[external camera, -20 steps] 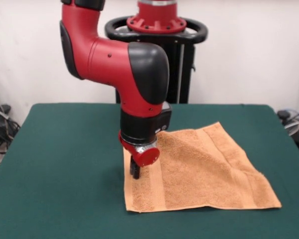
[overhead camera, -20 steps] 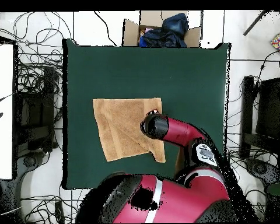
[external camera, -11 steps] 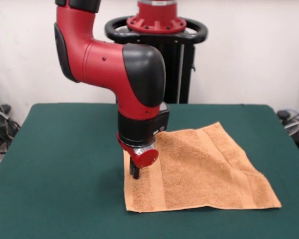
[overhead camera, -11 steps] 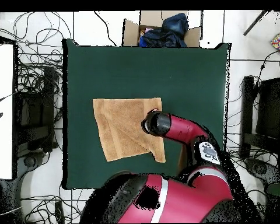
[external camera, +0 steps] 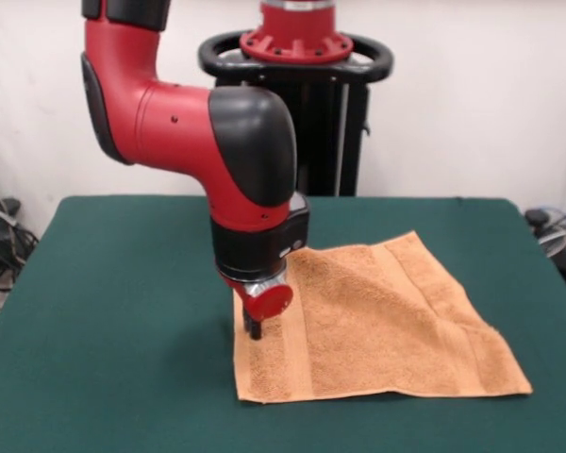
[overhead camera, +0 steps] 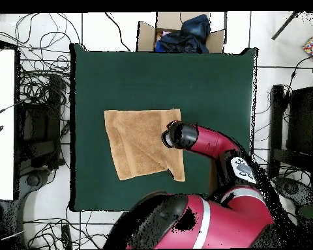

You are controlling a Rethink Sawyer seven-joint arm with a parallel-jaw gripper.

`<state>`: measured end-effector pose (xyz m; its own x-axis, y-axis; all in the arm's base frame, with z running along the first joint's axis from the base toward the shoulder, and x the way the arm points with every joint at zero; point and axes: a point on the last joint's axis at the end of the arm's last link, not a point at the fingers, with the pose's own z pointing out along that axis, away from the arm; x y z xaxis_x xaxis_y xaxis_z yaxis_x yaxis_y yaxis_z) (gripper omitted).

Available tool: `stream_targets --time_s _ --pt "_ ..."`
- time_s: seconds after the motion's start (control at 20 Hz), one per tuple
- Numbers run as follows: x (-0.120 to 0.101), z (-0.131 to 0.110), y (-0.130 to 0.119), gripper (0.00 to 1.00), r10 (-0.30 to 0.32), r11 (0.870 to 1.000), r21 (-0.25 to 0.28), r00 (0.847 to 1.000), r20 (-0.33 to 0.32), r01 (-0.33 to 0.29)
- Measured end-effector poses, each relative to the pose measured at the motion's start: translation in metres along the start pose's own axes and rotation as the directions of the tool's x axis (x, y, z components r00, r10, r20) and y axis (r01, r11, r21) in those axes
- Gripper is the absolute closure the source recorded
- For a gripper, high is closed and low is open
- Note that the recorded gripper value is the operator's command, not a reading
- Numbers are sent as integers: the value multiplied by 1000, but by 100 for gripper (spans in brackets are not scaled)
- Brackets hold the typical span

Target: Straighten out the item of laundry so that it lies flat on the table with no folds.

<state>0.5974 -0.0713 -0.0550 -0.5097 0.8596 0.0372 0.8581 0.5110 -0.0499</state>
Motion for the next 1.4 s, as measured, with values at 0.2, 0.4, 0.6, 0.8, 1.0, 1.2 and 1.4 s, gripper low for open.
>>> stream_targets --time_s 0.2,0.4,0.6,0.8,1.0,1.2,1.4 --pt "-5 -1 0 100 -8 1000 3 1000 -16 8" --pt "-14 -2 3 100 -19 1000 -7 1000 -15 19" --pt "-31 -3 7 100 -16 1000 -26 1000 2 16" --pt "-48 -5 11 100 -17 999 -44 1000 26 18" --pt "-66 -8 14 100 -9 998 -63 999 47 12" --pt "-85 -13 10 100 4 997 -73 997 71 1" --pt "-93 -15 7 100 0 997 -73 996 87 7"
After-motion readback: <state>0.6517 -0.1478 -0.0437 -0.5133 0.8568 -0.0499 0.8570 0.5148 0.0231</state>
